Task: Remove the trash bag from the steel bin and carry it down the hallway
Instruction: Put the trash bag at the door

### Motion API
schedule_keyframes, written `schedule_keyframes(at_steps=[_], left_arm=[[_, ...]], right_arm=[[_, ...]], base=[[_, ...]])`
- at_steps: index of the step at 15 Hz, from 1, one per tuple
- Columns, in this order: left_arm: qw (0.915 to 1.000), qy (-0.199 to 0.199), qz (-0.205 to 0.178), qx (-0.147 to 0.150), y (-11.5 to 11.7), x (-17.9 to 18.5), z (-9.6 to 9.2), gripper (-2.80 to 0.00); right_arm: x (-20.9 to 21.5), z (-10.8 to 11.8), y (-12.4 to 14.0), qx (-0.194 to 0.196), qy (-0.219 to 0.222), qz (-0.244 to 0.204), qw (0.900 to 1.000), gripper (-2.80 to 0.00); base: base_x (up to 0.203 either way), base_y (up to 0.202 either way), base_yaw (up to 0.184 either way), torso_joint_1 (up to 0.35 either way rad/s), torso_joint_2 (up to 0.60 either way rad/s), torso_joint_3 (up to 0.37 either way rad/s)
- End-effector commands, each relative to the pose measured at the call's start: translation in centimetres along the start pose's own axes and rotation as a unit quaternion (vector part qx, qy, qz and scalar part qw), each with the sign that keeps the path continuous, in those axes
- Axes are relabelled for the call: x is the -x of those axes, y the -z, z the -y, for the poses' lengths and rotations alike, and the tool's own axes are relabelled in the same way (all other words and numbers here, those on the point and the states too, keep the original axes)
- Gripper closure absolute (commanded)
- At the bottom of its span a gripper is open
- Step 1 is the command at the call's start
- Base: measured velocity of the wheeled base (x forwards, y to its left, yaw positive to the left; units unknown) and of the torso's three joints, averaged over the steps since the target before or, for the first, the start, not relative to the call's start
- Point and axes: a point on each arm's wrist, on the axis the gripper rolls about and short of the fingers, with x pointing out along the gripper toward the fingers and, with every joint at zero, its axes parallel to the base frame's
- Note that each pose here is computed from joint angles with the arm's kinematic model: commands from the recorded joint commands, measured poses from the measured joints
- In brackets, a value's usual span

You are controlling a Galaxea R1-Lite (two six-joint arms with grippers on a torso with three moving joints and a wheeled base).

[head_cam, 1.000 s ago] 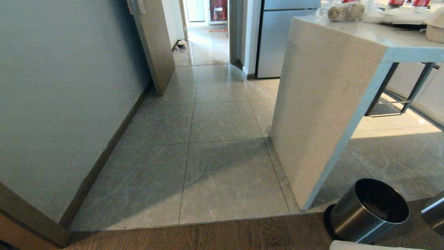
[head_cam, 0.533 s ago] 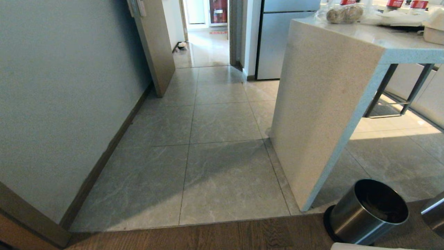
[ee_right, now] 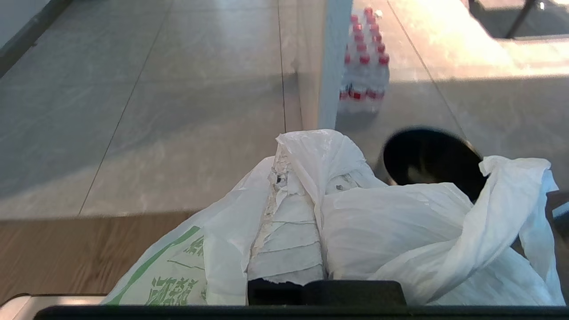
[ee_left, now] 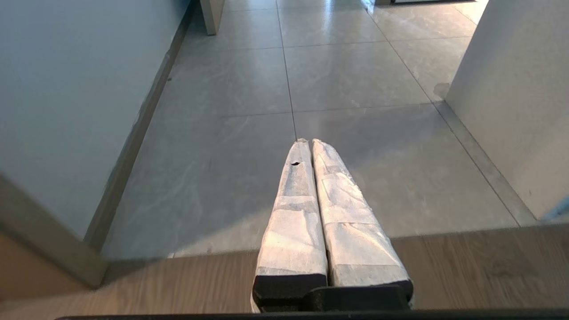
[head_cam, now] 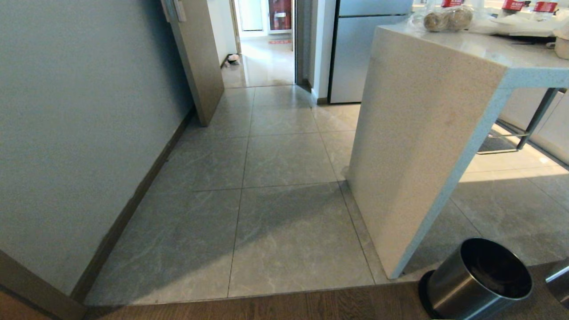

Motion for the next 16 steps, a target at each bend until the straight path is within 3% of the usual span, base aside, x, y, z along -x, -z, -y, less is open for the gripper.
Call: schedule_keyframes(at_steps=[1, 16], left_arm=[[1.0, 0.0, 0.001, 0.0, 0.03, 0.01, 0.0, 0.0], [1.0, 0.0, 0.0, 0.0, 0.05, 0.0, 0.0, 0.0]], right_arm=[[-0.01, 0.0, -0.01, 0.0, 0.0, -0.001, 1.0, 0.0], [-0.01, 0.0, -0.01, 0.0, 0.0, -0.001, 1.0, 0.0]], base=[[0.189, 0.0, 0.004, 0.002, 0.0, 0.007], [0.19, 0.0, 0.001, 0.003, 0.0, 0.003]])
